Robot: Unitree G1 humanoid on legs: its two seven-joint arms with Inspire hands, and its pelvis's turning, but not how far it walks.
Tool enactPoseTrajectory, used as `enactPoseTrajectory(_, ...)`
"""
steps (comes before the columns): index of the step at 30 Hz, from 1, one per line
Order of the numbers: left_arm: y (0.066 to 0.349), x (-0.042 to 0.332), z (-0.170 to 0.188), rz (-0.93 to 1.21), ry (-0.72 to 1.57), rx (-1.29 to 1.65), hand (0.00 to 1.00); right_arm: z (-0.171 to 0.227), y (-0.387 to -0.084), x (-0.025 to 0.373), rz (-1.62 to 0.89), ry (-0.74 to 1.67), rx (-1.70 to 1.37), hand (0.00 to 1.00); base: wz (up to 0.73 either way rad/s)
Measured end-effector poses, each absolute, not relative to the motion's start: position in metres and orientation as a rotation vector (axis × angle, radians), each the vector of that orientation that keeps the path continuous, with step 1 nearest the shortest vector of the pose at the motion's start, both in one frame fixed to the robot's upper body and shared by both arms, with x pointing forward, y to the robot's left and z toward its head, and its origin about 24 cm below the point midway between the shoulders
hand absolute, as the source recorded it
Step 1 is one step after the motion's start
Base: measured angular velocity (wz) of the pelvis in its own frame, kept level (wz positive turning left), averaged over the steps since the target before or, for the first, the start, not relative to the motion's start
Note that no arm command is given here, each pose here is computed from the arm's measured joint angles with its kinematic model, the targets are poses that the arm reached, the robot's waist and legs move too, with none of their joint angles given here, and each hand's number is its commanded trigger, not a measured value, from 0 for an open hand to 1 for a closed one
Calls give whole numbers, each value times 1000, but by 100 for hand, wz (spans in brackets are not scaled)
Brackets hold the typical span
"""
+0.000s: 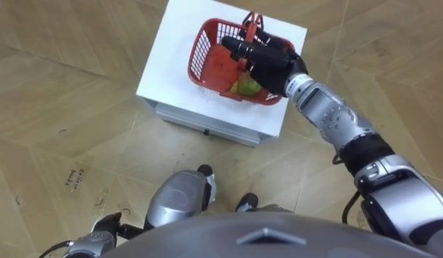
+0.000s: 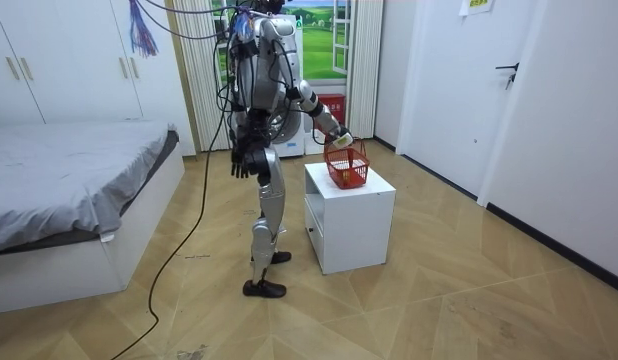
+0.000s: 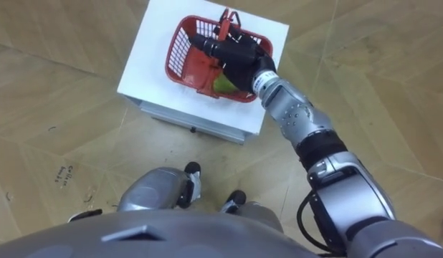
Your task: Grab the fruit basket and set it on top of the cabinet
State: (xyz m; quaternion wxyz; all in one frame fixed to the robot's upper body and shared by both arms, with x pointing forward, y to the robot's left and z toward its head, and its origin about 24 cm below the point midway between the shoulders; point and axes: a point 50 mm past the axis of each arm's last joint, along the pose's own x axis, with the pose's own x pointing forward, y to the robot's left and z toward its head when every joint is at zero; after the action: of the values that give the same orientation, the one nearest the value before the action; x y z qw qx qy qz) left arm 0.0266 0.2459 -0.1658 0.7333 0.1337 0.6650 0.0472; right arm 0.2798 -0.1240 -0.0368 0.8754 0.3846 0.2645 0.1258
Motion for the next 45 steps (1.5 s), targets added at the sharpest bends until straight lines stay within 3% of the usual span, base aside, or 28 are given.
enactPoseTrajectory(12,246,23,-166,113,1466,300,0,-17,-122,281,291,474,940,0,0)
enactPoseTrajectory(31,255,25,-163,159,1450,289,0,-38,-149,239,203,508,967,0,-2)
enactPoseTrajectory(45,256,18,-163,181,1474,306,0,-40,-153,236,195,515,959,0,0)
